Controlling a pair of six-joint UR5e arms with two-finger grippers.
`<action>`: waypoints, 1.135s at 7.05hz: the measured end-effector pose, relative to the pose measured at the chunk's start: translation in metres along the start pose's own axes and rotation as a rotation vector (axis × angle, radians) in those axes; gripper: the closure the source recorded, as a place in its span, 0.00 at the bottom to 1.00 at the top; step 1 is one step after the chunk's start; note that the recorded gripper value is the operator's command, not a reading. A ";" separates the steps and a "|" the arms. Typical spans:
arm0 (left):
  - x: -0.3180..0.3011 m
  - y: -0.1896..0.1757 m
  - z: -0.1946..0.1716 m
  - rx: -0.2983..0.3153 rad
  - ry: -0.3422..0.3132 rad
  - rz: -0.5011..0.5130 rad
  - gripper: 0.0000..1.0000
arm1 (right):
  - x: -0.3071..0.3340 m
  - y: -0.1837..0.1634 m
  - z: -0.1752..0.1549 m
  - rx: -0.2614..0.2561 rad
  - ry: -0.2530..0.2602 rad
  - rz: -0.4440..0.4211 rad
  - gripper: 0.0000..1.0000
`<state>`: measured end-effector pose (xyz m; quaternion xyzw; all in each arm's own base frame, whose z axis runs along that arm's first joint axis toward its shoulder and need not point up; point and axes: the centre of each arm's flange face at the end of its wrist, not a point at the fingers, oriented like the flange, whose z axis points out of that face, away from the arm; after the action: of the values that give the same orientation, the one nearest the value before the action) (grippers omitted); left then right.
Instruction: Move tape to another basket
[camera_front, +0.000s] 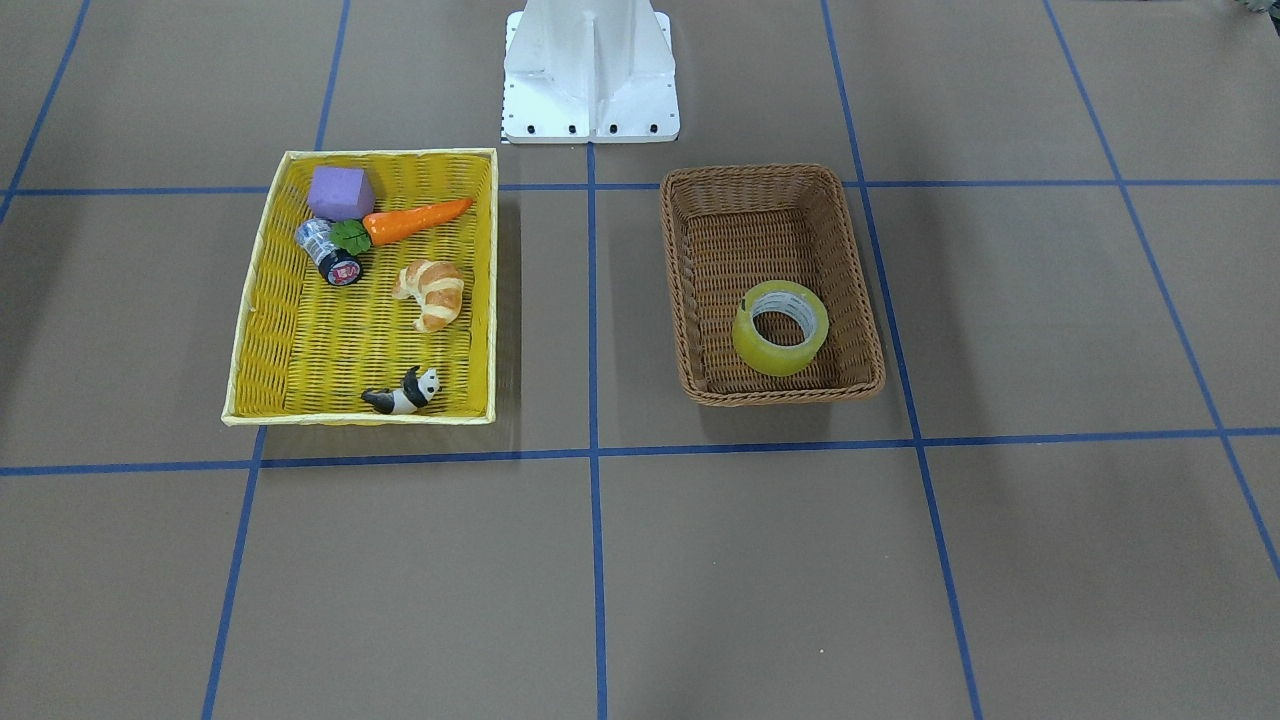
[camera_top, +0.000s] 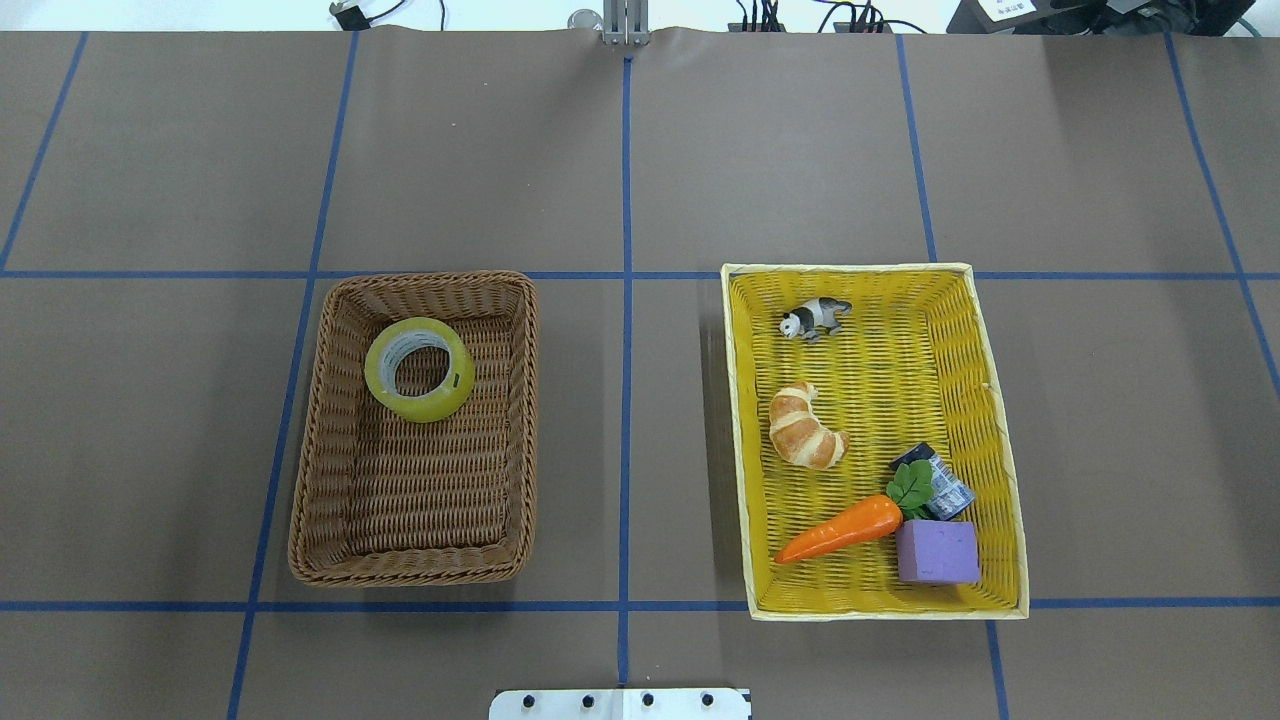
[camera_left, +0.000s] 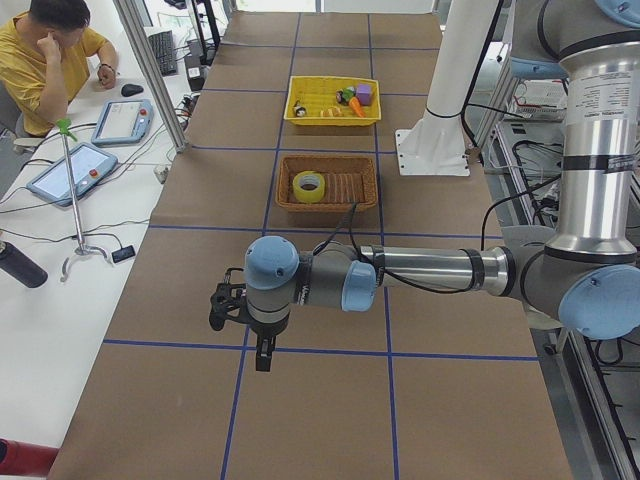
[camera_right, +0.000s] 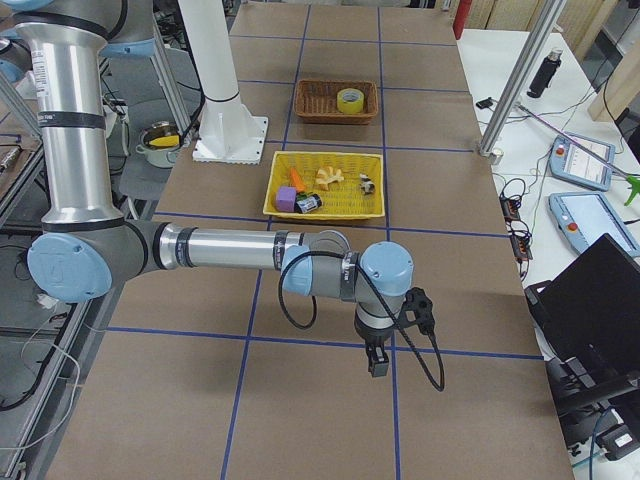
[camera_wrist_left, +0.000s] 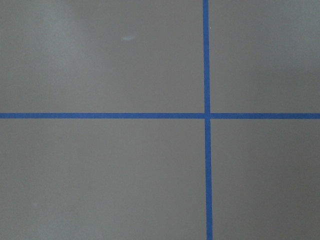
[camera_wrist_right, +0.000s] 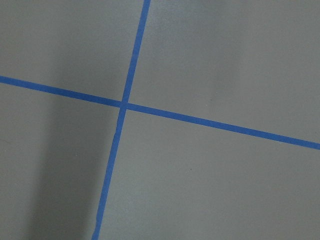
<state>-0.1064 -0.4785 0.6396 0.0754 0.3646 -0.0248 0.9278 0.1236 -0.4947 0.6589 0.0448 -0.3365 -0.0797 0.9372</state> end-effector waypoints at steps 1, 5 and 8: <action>-0.002 0.002 0.003 -0.001 0.004 -0.001 0.01 | 0.001 0.002 -0.001 0.002 -0.001 0.008 0.00; -0.003 0.006 0.006 -0.002 0.010 0.007 0.01 | 0.003 0.008 0.003 -0.004 -0.009 0.031 0.00; -0.005 0.010 0.008 -0.007 0.010 0.003 0.01 | -0.003 0.006 -0.002 0.007 -0.008 0.021 0.00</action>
<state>-0.1039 -0.4701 0.6501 0.0729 0.3691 -0.0218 0.9263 0.1228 -0.4885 0.6566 0.0443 -0.3408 -0.0686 0.9366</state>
